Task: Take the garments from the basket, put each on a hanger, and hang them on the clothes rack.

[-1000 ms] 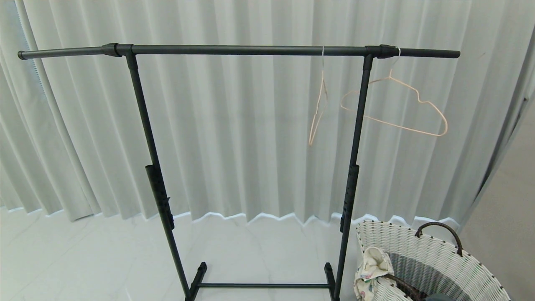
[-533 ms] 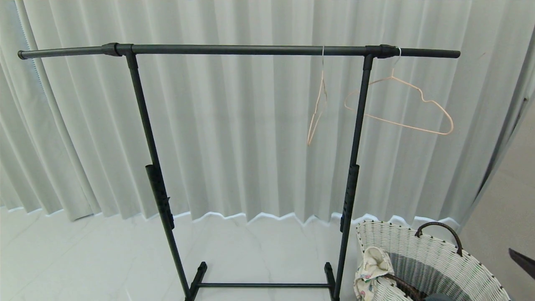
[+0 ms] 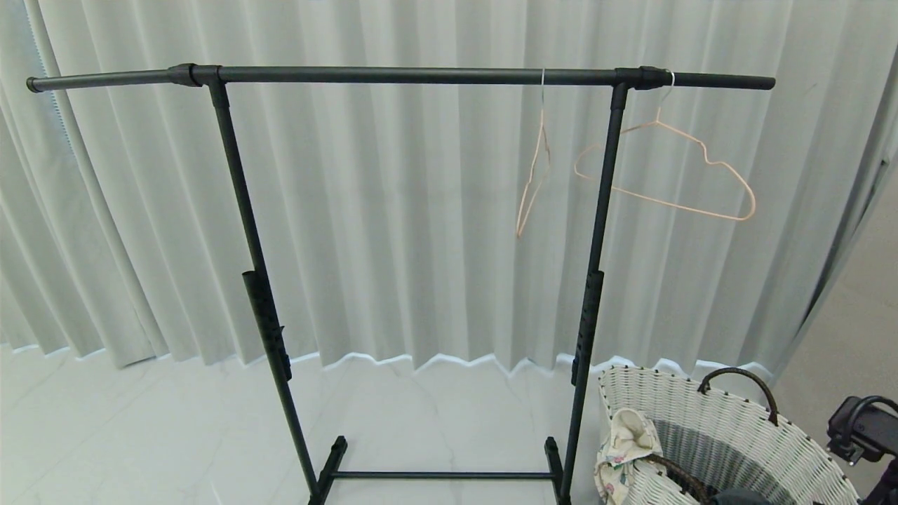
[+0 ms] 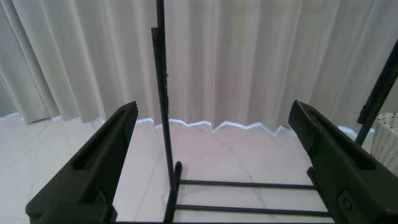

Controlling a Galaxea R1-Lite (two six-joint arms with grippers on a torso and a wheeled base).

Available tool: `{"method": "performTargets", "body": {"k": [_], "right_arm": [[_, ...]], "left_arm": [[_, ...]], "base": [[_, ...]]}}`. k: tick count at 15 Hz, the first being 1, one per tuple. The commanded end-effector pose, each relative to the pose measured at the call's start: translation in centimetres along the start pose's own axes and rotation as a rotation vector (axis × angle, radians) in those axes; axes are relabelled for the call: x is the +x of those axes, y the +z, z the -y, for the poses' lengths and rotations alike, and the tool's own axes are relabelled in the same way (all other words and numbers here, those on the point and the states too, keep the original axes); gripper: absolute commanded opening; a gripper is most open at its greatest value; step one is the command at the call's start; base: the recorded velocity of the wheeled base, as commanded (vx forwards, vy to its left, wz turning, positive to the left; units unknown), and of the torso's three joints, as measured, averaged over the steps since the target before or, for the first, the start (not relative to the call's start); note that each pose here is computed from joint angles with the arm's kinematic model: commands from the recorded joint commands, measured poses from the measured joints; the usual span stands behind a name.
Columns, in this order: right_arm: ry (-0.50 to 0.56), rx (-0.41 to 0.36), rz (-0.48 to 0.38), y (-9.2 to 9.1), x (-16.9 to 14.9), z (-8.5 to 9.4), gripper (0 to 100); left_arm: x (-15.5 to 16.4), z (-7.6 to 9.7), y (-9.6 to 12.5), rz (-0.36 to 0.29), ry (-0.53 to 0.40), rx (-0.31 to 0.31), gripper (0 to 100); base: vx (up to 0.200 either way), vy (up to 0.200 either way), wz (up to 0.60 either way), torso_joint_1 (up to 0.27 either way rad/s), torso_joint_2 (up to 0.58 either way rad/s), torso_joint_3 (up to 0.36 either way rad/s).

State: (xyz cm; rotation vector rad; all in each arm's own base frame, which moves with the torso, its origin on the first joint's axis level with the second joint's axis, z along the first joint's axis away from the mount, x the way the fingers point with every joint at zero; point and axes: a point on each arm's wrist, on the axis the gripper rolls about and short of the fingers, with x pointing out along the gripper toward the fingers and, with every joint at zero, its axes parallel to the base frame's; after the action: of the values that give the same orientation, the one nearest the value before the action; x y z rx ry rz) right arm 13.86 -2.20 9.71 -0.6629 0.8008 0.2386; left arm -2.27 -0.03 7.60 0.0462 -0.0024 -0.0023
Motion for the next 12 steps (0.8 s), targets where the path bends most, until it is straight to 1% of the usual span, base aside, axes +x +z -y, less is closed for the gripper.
{"method": "performTargets", "body": {"k": [1, 2, 4, 5, 7, 10, 12], "right_arm": [[0.066, 0.007, -0.069, -0.6, 1.4, -0.5, 100], [0.073, 0.004, -0.086, -0.7, 1.8, -0.4, 100], [0.087, -0.027, -0.134, -1.2, 2.9, -0.1, 100], [0.085, -0.048, -0.142, -1.4, 3.7, 0.3, 100], [0.084, -0.077, -0.153, -1.8, 5.3, 0.7, 100], [0.104, -0.099, -0.156, -2.6, 7.6, 0.1, 100], [0.111, -0.098, -0.139, -3.0, 8.8, -0.2, 100]], "left_arm": [[0.0, 0.0, 0.0, 0.001, 0.002, 0.000, 100], [0.0, 0.0, 0.0, 0.001, 0.001, 0.000, 100], [0.0, 0.0, 0.0, 0.001, 0.001, 0.001, 100], [0.0, 0.0, 0.0, 0.001, 0.001, 0.001, 100], [0.0, 0.0, 0.0, 0.001, 0.001, 0.003, 100], [0.0, 0.0, 0.0, 0.001, 0.002, 0.006, 100], [0.0, 0.0, 0.0, 0.001, 0.002, 0.006, 100]], "base": [[0.000, 0.000, 0.00, -0.163, 0.34, 0.183], [0.000, 0.000, 0.00, -0.193, 0.32, 0.183], [0.000, 0.000, 0.00, -0.185, 0.39, 0.190], [0.000, 0.000, 0.00, -0.100, 0.32, 0.119], [0.000, 0.000, 0.00, -0.046, 0.14, 0.036], [0.000, 0.000, 0.00, -0.006, 0.02, 0.015], [0.000, 0.000, 0.00, 0.000, 0.00, 0.000]]}}
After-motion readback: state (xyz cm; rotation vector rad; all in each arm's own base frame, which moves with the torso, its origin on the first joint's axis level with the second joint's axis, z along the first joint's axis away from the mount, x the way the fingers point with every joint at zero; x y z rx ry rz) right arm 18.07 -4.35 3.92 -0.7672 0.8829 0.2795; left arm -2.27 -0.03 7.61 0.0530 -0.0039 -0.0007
